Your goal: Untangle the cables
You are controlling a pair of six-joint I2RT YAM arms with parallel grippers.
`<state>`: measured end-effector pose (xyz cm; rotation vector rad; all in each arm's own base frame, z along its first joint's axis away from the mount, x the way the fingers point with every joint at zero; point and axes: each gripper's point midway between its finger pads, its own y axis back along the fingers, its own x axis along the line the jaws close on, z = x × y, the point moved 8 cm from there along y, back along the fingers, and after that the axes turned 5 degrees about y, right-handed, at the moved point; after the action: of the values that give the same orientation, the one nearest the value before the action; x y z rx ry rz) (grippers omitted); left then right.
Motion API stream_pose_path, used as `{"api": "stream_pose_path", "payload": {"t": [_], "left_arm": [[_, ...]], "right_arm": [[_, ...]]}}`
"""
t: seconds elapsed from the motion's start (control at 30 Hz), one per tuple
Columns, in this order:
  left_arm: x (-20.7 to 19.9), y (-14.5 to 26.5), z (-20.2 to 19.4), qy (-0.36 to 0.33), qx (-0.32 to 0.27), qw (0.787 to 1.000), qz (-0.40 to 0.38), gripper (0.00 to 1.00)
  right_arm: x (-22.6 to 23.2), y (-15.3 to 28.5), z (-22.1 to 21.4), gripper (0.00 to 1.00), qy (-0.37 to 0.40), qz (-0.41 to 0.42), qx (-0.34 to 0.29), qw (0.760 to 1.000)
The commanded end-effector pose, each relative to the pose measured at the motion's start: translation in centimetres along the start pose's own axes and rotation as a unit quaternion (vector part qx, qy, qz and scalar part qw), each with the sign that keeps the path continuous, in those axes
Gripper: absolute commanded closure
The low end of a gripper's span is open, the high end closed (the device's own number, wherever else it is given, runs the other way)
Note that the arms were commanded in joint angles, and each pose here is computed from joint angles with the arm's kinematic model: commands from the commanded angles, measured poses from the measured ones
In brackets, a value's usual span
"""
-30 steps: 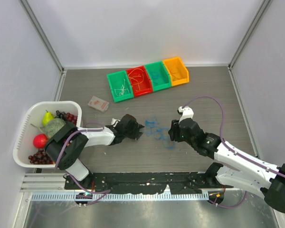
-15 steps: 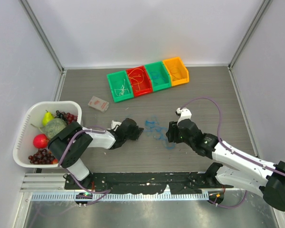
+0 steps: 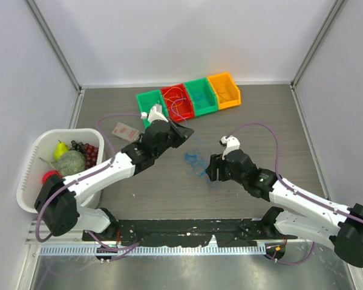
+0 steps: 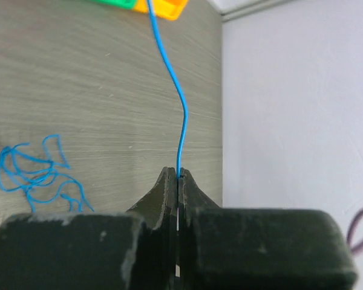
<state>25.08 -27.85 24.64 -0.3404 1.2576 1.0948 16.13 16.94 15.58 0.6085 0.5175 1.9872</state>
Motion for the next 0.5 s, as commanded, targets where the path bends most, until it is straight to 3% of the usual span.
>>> {"api": "stream_pose_path", "payload": {"t": [0.0, 0.17, 0.33, 0.47], "left_arm": [[-5.0, 3.3, 1.1, -0.134, 0.025, 0.989, -0.052, 1.00], [-10.0, 5.8, 2.0, -0.164, 0.067, 0.979, -0.105, 1.00], [-13.9, 8.9, 3.7, -0.177, 0.056, 0.971, -0.152, 1.00], [-17.3, 11.7, 5.3, -0.190, 0.041, 0.960, -0.200, 1.00]], "right_arm": [[1.7, 2.2, 5.0, 0.34, 0.015, 0.066, -0.118, 0.991], [3.3, 4.0, 7.6, 0.33, 0.035, 0.145, -0.206, 0.967], [2.7, 4.1, 10.8, 0.33, 0.003, 0.067, -0.237, 0.969], [3.3, 4.0, 12.0, 0.34, -0.005, 0.073, -0.251, 0.965]]}}
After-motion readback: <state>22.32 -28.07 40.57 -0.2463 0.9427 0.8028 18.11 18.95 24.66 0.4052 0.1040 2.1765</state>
